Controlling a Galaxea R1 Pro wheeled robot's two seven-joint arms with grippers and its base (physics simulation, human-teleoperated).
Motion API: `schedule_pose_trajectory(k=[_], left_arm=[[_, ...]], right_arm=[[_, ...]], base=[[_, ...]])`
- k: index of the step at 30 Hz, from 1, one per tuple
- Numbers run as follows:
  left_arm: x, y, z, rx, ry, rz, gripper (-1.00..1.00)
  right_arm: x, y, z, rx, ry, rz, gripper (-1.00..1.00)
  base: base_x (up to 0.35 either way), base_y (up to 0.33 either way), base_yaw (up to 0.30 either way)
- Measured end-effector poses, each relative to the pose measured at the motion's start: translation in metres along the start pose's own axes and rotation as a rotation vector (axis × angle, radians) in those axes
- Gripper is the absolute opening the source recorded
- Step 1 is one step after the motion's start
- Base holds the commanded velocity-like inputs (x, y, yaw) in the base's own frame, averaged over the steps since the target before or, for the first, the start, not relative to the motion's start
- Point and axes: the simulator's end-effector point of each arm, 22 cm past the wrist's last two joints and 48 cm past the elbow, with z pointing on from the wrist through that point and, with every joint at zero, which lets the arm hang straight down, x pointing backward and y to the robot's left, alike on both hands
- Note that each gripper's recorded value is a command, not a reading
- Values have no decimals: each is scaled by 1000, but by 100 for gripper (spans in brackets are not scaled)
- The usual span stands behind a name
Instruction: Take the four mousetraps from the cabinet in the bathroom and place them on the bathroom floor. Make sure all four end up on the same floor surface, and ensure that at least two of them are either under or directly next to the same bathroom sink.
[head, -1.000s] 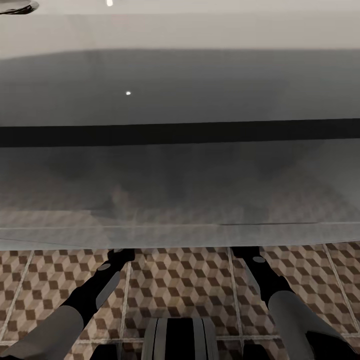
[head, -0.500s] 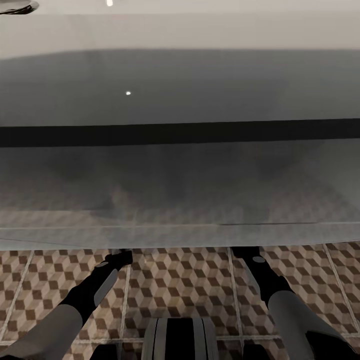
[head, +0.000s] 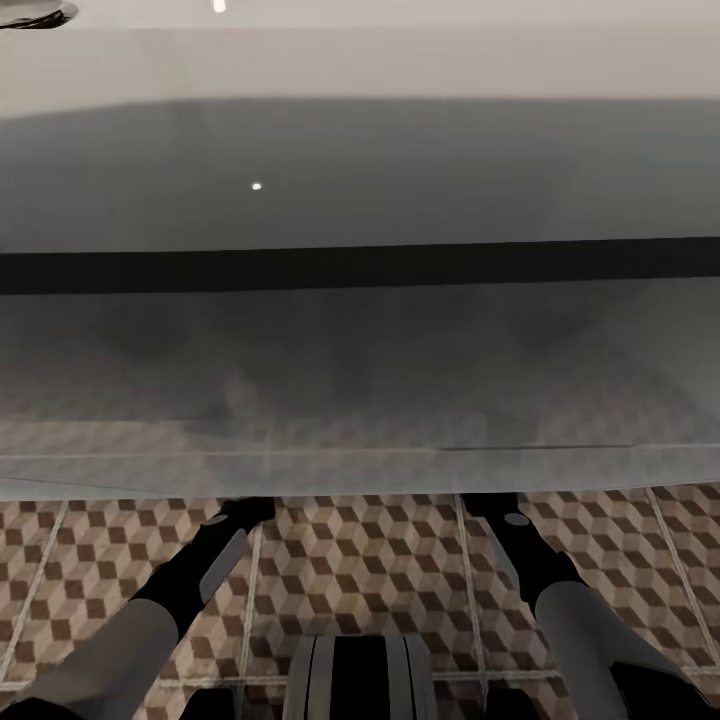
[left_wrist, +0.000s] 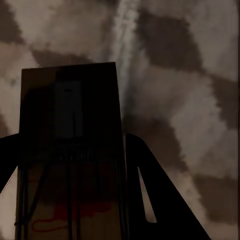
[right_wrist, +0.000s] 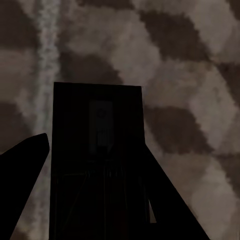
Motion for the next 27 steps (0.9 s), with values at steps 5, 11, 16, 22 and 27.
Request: schedule_pose_trajectory(k=[5,11,16,22,27], left_arm=[[-7,0,1,-1,-11,0,-100],[-8,2,1,-3,-14,-1,-100],[-8,1,1,-2,-14,-1,-100],[-7,-1,1,1,-12,-2,-100],[-7,-2,1,2,-12,-3,-100]], right_arm=[[0,0,0,0,0,0,-100],[0,1,0,-1,0,-1,-100],[0,1,0,-1,0,-1,-100],[-1,0,0,0,-3,0,-100],[-2,0,0,0,-4,8,-100]], base=[[0,0,0],[0,0,0],[0,0,0],[0,0,0],[0,0,0]])
